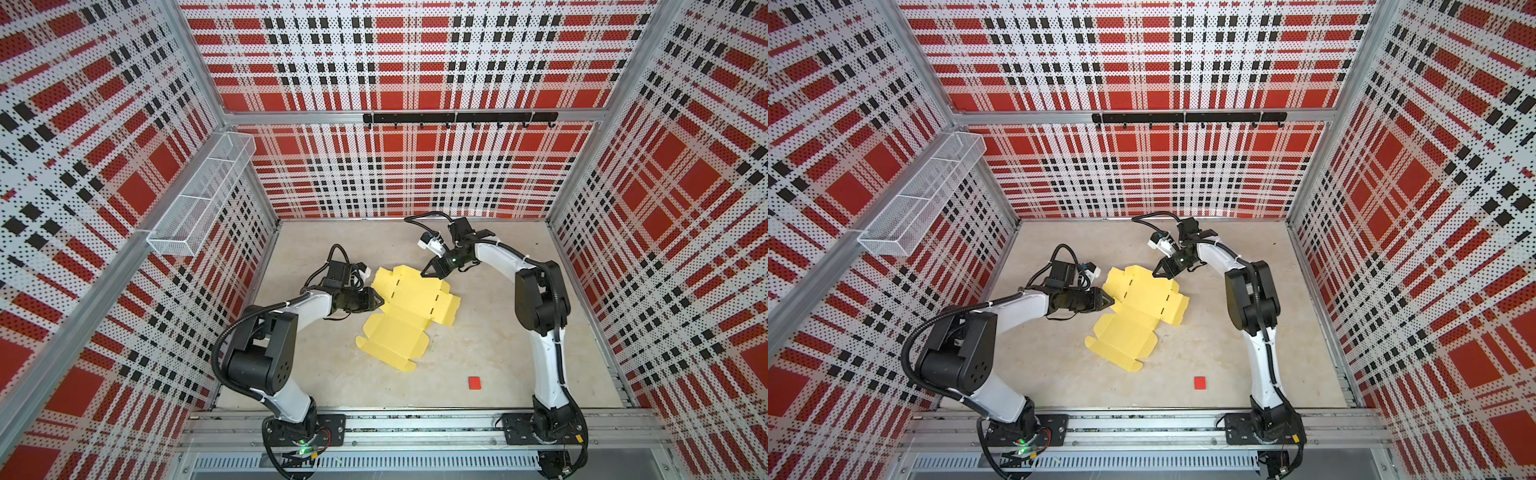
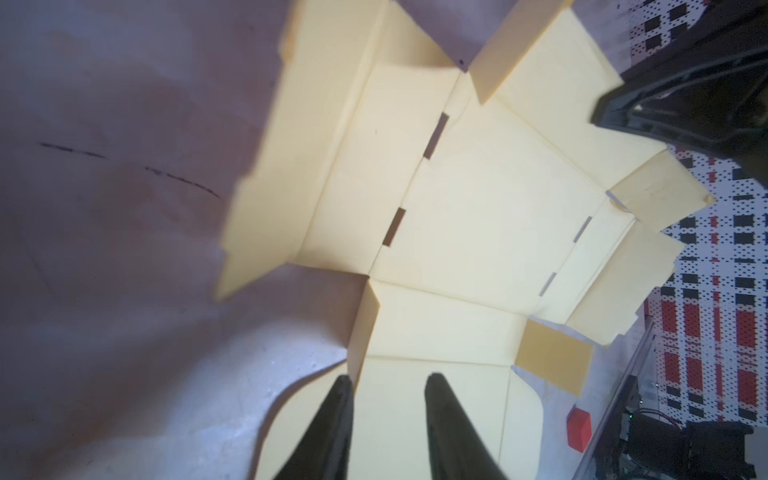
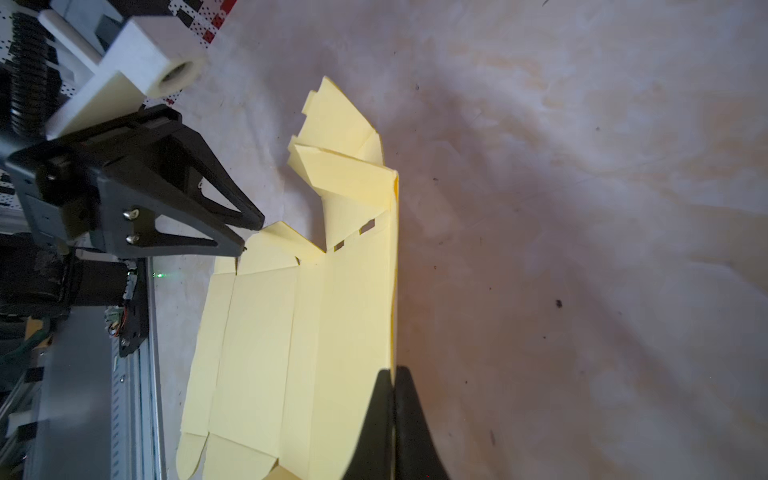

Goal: Fold the paper box

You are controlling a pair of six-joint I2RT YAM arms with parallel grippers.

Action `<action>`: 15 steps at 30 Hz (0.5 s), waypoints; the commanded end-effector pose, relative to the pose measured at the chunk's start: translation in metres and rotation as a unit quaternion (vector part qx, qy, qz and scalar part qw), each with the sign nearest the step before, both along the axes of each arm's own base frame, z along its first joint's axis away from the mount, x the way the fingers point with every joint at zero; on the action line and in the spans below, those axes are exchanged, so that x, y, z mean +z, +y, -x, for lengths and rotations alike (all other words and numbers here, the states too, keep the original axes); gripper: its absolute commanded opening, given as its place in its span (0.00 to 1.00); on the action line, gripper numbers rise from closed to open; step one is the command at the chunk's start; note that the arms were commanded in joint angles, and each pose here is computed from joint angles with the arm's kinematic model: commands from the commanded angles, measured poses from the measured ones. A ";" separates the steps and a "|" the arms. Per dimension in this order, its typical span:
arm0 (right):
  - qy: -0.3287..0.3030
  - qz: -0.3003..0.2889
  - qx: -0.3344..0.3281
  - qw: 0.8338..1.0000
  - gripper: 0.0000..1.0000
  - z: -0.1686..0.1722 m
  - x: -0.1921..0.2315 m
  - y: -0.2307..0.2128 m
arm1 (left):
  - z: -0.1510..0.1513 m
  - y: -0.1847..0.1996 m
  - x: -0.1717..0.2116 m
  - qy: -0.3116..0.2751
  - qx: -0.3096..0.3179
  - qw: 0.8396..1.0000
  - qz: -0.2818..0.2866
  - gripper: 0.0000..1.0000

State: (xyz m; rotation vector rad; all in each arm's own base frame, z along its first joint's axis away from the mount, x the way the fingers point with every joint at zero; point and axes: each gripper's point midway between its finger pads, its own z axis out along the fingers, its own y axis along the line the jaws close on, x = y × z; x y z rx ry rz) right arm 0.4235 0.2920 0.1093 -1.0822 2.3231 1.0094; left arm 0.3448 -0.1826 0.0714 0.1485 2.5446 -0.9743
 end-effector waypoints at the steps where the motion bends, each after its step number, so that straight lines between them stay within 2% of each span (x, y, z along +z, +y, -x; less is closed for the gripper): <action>1: -0.059 0.000 -0.012 0.998 0.00 -0.004 0.016 0.009 | -0.001 -0.007 0.010 -0.021 -0.007 1.000 0.021 0.36; 9: -0.106 0.020 -0.048 0.993 0.00 0.005 0.022 0.005 | -0.007 -0.001 -0.002 0.003 0.009 1.000 0.002 0.40; 12: -0.122 0.041 -0.061 0.990 0.00 0.005 0.024 -0.002 | -0.012 0.010 0.011 -0.020 0.026 0.999 -0.005 0.43; 15: -0.152 0.060 -0.061 0.985 0.00 0.006 0.031 -0.003 | -0.014 0.023 0.013 -0.045 0.041 0.998 -0.017 0.50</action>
